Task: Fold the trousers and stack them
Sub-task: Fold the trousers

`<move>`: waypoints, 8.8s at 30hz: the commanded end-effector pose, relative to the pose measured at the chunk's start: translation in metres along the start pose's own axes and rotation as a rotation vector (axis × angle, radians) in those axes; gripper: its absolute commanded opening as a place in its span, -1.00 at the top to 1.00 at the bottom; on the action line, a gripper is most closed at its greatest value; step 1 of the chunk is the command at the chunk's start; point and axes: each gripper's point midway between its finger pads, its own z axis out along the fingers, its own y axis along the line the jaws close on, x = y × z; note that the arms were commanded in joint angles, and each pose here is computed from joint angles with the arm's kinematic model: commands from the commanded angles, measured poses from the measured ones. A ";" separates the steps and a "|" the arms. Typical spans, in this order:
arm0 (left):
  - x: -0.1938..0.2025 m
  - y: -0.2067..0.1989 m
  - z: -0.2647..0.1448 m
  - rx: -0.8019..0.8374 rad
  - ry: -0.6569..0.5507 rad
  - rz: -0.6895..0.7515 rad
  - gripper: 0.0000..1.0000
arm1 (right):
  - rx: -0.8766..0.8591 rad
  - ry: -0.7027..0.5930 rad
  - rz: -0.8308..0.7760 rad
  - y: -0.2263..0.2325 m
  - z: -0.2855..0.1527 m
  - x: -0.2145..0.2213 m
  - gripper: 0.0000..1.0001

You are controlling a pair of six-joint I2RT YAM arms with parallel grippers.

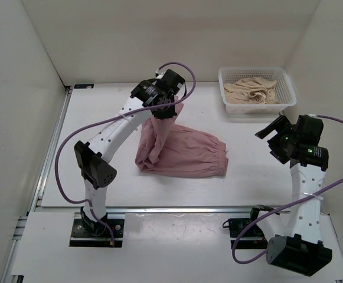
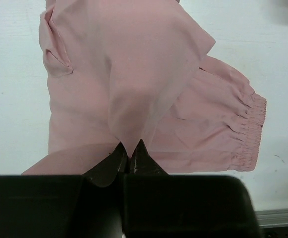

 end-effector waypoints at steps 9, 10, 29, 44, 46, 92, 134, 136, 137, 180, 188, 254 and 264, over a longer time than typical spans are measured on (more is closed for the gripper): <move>-0.010 -0.038 -0.018 0.038 -0.095 -0.010 0.80 | 0.017 0.022 -0.038 -0.008 0.009 0.008 -0.95; -0.010 -0.038 -0.018 0.037 -0.095 -0.010 0.80 | 0.035 0.049 -0.041 -0.013 0.019 0.011 -0.97; -0.037 0.040 -0.029 -0.057 -0.126 -0.059 0.80 | 0.159 0.486 -0.066 -0.057 0.146 0.096 -0.22; -0.063 0.055 -0.058 -0.025 -0.208 -0.084 0.80 | 0.086 0.588 -0.187 0.042 0.179 0.173 1.00; -0.058 0.054 -0.052 -0.025 -0.191 -0.078 0.80 | 0.057 0.585 -0.213 0.065 0.181 0.180 1.00; -0.016 0.166 -0.077 -0.033 -0.104 -0.291 -0.75 | -0.264 0.798 -0.714 0.193 0.149 0.304 -0.16; 0.005 0.141 -0.019 0.024 0.023 -0.211 -0.72 | 0.199 0.281 -0.579 0.032 0.079 0.149 0.13; 0.009 0.142 -0.017 0.019 0.036 -0.210 -0.72 | 0.230 0.287 -0.565 0.021 0.083 0.147 -0.75; 0.012 0.143 -0.015 0.015 0.044 -0.209 -0.72 | 0.231 0.285 -0.553 0.021 0.083 0.148 -0.87; 0.184 0.111 0.112 -0.061 0.454 -0.089 -0.63 | 0.086 0.549 -0.554 0.038 0.168 0.206 0.71; 0.103 0.105 0.052 -0.033 0.254 -0.062 -0.67 | 0.106 0.290 -0.673 0.083 0.101 0.160 -0.45; -0.032 0.170 -0.119 -0.045 -0.253 -0.290 -1.00 | 0.085 -0.061 -0.569 0.090 0.025 0.020 -1.00; 0.032 0.217 -0.186 -0.081 -0.372 -0.411 -1.00 | 0.081 -0.106 -0.524 0.037 -0.017 0.030 -1.00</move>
